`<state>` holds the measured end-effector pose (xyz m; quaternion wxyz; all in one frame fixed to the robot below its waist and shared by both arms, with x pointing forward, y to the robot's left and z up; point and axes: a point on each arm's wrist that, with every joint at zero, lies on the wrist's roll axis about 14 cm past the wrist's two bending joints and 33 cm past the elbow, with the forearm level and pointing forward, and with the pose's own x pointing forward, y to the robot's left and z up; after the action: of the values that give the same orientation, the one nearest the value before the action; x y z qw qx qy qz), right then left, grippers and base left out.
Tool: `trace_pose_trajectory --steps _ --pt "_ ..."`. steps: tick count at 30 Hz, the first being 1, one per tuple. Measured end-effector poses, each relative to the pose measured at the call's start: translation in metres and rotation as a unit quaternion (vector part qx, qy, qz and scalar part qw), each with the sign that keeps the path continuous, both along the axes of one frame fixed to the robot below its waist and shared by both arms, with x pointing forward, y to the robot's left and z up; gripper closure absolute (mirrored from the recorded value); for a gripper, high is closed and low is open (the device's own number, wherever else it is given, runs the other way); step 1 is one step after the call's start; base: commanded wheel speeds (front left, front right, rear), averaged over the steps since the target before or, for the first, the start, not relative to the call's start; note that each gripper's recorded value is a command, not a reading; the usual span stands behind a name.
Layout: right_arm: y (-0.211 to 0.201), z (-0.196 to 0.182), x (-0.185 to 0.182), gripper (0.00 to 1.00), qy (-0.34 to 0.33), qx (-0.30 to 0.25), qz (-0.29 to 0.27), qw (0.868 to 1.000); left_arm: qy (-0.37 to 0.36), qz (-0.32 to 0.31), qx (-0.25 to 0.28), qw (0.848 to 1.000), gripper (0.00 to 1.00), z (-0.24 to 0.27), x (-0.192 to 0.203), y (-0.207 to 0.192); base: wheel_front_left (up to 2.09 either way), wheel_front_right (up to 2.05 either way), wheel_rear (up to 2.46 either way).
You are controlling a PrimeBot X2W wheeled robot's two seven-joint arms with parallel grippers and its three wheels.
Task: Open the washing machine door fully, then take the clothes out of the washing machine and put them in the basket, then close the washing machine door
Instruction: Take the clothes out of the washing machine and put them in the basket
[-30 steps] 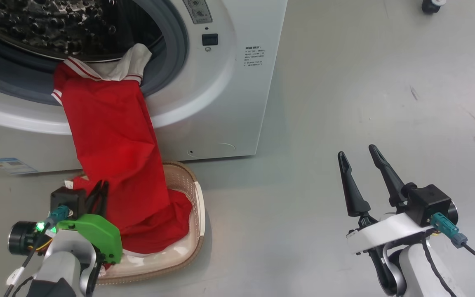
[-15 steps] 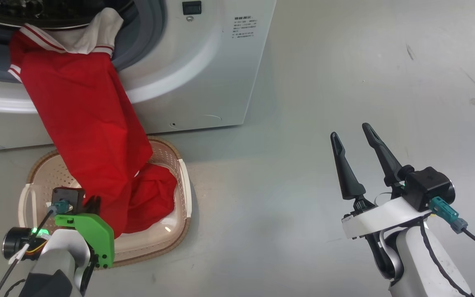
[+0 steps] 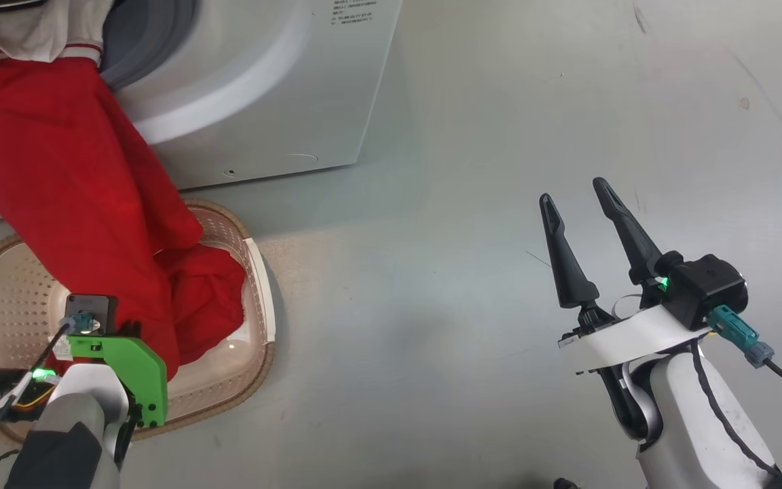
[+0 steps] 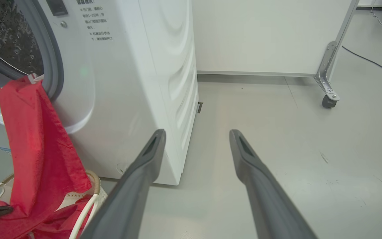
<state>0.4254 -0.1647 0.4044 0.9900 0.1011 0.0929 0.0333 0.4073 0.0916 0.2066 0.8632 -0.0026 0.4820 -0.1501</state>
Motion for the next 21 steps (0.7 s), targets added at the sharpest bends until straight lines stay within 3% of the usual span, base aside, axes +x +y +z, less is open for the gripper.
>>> trace_pose_trajectory --steps 15,16,17,18,19,21 --pt "-0.015 -0.009 0.000 0.00 0.013 -0.005 -0.024 1.000 0.034 -0.014 0.003 0.999 1.00 -0.024 -0.004 -0.010 0.00 0.00 0.00" --pt "-0.016 -0.009 0.000 0.00 0.013 -0.005 -0.025 1.000 0.035 -0.014 0.004 0.999 0.95 -0.025 -0.004 -0.010 0.00 0.00 0.00" --pt "-0.016 -0.009 0.000 0.00 0.013 -0.006 -0.025 1.000 0.038 -0.014 0.004 0.999 0.63 -0.025 -0.005 -0.010 0.00 0.00 0.00" --pt "-0.016 -0.008 0.000 0.00 0.013 -0.006 -0.026 1.000 0.039 -0.013 0.006 0.999 0.20 -0.026 -0.006 -0.010 0.00 0.00 0.00" --pt "-0.017 -0.008 0.000 0.00 0.013 -0.007 -0.027 1.000 0.041 -0.013 0.007 0.999 0.00 -0.026 -0.006 -0.009 0.00 0.00 0.00" --pt "-0.017 -0.008 0.001 0.00 0.012 -0.007 -0.027 1.000 0.043 -0.011 0.008 0.999 0.00 -0.026 -0.007 -0.008 0.00 0.00 0.00"
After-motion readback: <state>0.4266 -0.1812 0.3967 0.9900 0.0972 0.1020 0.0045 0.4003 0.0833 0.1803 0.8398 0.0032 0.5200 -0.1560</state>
